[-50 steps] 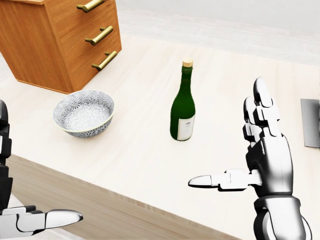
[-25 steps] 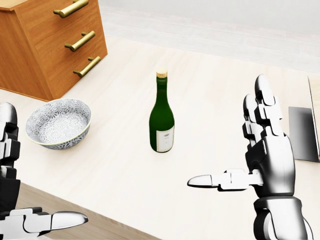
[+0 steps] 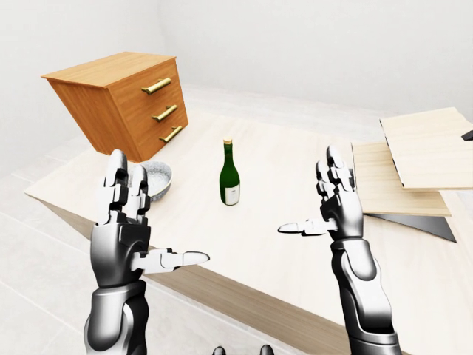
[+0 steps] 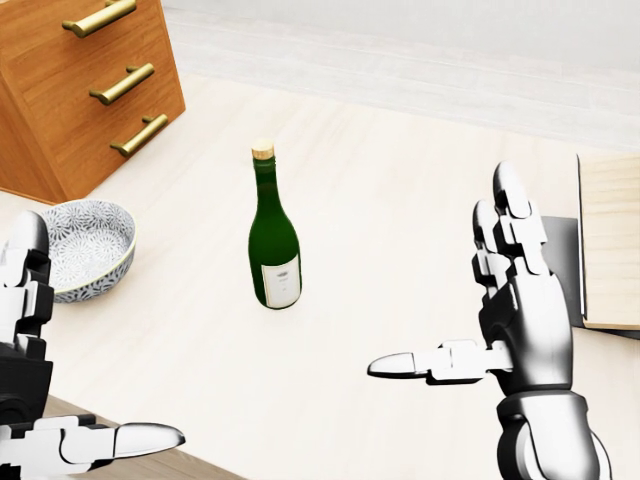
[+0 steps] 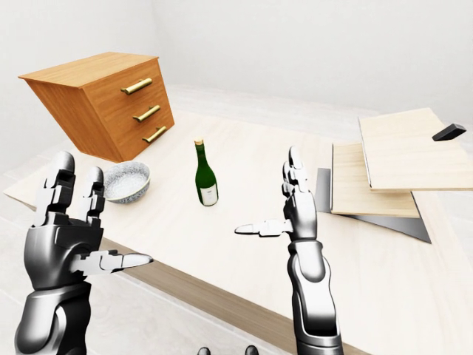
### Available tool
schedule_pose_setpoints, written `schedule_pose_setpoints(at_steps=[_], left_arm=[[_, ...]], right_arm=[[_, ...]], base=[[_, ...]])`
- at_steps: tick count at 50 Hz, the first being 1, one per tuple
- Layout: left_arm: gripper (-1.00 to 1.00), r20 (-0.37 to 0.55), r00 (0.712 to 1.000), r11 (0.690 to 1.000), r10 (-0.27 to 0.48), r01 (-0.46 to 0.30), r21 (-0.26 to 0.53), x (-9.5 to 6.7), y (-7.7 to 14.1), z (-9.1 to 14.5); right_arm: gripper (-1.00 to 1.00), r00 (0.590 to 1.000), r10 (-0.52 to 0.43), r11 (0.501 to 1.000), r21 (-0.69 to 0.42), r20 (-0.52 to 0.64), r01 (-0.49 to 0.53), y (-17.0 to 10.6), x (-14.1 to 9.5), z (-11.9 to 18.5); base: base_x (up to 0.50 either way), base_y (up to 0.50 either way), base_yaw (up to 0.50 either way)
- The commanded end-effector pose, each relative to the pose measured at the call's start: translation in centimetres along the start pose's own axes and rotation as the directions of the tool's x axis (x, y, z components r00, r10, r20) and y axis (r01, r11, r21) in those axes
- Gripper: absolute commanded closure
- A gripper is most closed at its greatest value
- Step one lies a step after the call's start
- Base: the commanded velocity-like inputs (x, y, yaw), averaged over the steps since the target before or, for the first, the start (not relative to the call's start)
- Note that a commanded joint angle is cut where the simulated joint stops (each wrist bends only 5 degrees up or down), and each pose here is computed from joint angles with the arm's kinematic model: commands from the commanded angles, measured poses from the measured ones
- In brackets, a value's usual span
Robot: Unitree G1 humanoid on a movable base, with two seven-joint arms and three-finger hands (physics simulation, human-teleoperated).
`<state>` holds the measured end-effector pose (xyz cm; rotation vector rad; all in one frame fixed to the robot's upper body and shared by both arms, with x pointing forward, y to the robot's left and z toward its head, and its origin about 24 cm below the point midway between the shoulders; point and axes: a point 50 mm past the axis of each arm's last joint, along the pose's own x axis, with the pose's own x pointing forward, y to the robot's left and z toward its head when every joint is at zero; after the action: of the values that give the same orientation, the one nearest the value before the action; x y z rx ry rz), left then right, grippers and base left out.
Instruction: Put the wine bottle on the wine rack.
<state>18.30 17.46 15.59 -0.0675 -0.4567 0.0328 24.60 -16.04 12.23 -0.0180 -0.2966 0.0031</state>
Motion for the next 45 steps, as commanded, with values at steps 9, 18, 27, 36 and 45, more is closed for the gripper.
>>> schedule_pose_setpoints(at_steps=[9, 18, 27, 36, 45], left_arm=[[-1.00, 0.002, 1.000, 1.000, -0.003, 0.003, -0.003, 0.1, -0.2, 0.0], [-1.00, -0.020, 1.000, 1.000, -0.002, 0.002, -0.003, 0.1, -0.1, -0.5], [-1.00, -0.034, 0.999, 1.000, -0.001, 0.001, -0.004, 0.0, -0.1, -0.8], [-1.00, -0.044, 0.999, 1.000, -0.002, 0.002, -0.007, 0.0, -0.2, -1.0], [-1.00, -0.046, 0.999, 1.000, -0.006, 0.005, -0.007, -0.1, -0.3, -1.0]], right_arm=[[-1.00, 0.999, 0.027, 1.000, -0.010, -0.024, -0.027, 0.4, 0.0, -0.5], [-1.00, 0.999, 0.028, 1.000, -0.013, -0.039, -0.028, 0.5, 0.1, -0.9], [-1.00, 0.999, 0.033, 0.999, -0.001, -0.029, -0.033, 0.5, 0.0, -0.7], [-1.00, 0.997, 0.054, 0.998, 0.015, -0.056, -0.054, 0.9, -0.2, -1.3], [-1.00, 0.996, 0.049, 0.999, 0.018, -0.074, -0.048, 0.9, -0.3, -1.7]], base=[[0.00, 0.00, 0.27], [0.00, 0.00, 0.50], [0.01, -0.02, 0.00], [0.30, -0.20, 0.00], [0.14, 0.00, 0.00]])
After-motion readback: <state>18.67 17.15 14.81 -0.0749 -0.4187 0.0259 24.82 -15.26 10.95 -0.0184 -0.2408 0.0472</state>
